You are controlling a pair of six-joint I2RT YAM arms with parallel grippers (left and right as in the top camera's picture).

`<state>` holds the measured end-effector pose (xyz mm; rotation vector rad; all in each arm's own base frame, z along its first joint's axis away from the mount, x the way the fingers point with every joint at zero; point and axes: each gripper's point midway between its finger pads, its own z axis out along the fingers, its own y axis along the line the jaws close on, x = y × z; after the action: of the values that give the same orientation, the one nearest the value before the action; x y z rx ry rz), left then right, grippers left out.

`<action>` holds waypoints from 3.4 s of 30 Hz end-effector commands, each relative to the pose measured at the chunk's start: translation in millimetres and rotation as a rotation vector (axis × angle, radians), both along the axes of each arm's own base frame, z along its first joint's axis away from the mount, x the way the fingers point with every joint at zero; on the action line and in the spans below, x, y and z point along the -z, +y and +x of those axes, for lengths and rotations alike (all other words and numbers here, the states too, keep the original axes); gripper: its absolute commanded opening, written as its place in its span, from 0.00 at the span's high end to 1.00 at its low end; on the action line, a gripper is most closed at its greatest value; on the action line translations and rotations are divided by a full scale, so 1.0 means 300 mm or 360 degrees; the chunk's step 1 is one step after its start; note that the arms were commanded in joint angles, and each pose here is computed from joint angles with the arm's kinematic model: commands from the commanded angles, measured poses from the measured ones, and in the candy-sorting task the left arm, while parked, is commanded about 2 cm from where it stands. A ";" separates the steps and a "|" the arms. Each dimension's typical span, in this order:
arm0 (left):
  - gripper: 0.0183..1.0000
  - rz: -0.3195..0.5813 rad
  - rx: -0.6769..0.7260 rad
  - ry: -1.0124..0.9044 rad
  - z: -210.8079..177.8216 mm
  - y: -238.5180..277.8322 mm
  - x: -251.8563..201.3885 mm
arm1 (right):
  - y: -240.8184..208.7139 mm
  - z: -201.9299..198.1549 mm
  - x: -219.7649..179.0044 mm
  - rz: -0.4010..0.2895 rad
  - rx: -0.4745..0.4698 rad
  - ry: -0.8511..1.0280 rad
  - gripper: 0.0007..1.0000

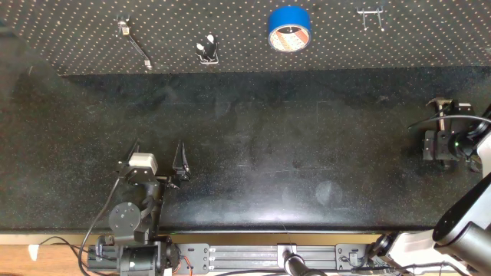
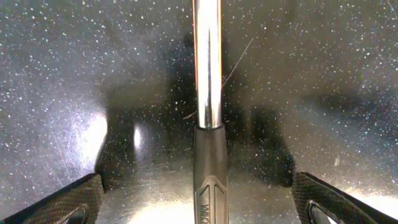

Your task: Place Tools Onto Pegboard

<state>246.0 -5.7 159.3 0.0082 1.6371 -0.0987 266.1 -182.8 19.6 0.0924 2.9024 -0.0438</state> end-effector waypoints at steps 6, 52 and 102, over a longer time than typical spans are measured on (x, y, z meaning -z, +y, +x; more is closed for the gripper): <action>0.00 0.0002 0.0024 -0.0003 -0.002 -0.008 0.000 | -0.005 0.004 0.039 0.0021 -0.0022 0.0014 0.42; 0.00 0.0002 0.0024 -0.0003 -0.002 -0.008 0.000 | 0.666 0.426 -0.619 0.0028 -0.0475 -0.1168 0.93; 0.00 0.0002 0.0024 -0.0003 -0.002 -0.008 0.000 | 0.666 -0.070 -0.468 0.0237 -0.0132 -0.2021 0.02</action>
<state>245.9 -6.9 159.9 0.0136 1.6356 -0.1042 245.5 19.2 160.6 -0.0104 1.6340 0.1839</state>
